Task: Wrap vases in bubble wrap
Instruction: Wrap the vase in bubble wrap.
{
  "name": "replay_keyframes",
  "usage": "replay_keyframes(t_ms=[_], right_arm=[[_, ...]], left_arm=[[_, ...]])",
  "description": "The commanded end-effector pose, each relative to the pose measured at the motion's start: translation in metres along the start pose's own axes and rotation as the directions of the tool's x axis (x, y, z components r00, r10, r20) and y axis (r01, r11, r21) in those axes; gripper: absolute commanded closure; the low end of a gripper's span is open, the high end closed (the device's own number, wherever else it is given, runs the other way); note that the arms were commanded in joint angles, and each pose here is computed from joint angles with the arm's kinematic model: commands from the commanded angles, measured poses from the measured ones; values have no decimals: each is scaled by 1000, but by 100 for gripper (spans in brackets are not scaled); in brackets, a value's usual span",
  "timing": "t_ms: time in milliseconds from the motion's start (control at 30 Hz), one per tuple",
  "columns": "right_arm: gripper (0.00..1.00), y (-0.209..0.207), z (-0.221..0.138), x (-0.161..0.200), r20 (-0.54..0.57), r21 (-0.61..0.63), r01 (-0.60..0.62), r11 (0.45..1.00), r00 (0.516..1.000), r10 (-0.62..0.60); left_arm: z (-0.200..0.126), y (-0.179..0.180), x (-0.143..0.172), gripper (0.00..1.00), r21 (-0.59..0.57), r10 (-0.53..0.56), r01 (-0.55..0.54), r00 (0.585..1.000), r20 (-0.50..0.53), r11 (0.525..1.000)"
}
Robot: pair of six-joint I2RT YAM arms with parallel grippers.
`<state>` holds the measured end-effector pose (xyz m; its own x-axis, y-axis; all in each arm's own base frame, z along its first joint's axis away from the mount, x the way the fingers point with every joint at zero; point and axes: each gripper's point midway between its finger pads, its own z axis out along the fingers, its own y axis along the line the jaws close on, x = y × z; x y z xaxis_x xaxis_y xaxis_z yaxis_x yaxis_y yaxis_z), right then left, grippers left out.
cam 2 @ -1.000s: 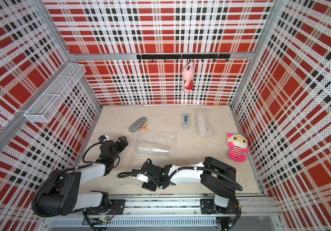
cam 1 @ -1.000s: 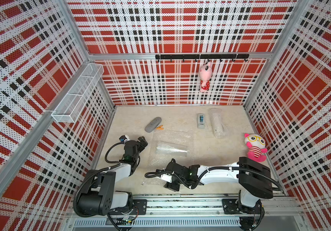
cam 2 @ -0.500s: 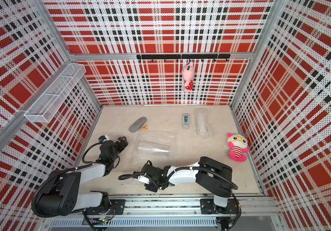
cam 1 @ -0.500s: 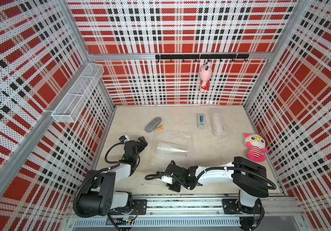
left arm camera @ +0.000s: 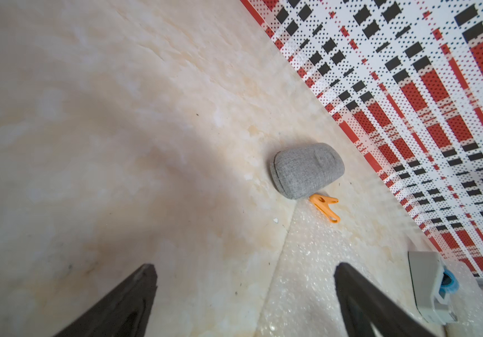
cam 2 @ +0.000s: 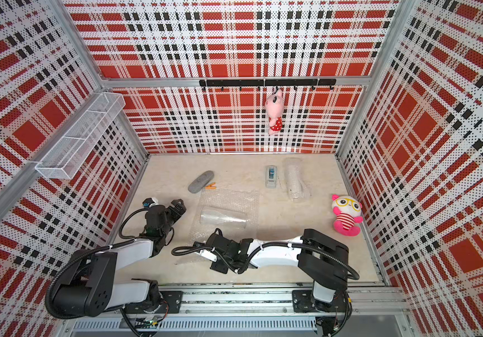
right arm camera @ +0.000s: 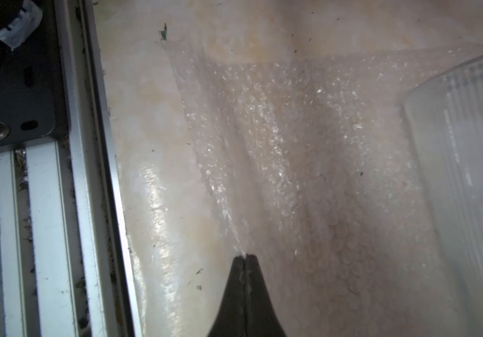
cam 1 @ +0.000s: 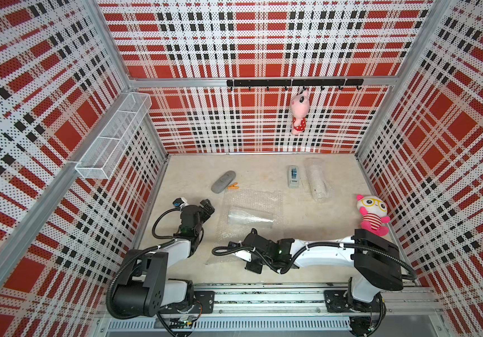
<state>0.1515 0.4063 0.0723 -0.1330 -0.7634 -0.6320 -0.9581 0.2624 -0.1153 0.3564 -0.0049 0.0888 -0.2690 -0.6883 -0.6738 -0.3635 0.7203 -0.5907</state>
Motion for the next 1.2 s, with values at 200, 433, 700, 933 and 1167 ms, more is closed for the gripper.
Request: replay_keyframes(t_ms=[200, 433, 700, 933, 1167], right_arm=[[100, -70, -23, -36, 97, 168, -32, 985, 995, 15], [100, -120, -30, -57, 159, 274, -67, 960, 987, 23], [100, -173, -26, -71, 193, 347, -87, 934, 981, 20], [100, -210, -9, -57, 242, 286, -195, 938, 962, 127], [100, -208, 17, -44, 231, 208, -228, 951, 956, 179]], left_arm=[[-17, 9, -29, 2, -111, 62, -49, 991, 119, 993], [-18, -2, -4, 2, -96, 93, -89, 995, 40, 991], [-23, -11, -2, 2, -113, 127, -123, 992, 28, 986], [-26, -15, -6, 2, -104, 138, -135, 990, 23, 985], [-29, -33, 1, 2, -67, 205, -206, 979, -18, 976]])
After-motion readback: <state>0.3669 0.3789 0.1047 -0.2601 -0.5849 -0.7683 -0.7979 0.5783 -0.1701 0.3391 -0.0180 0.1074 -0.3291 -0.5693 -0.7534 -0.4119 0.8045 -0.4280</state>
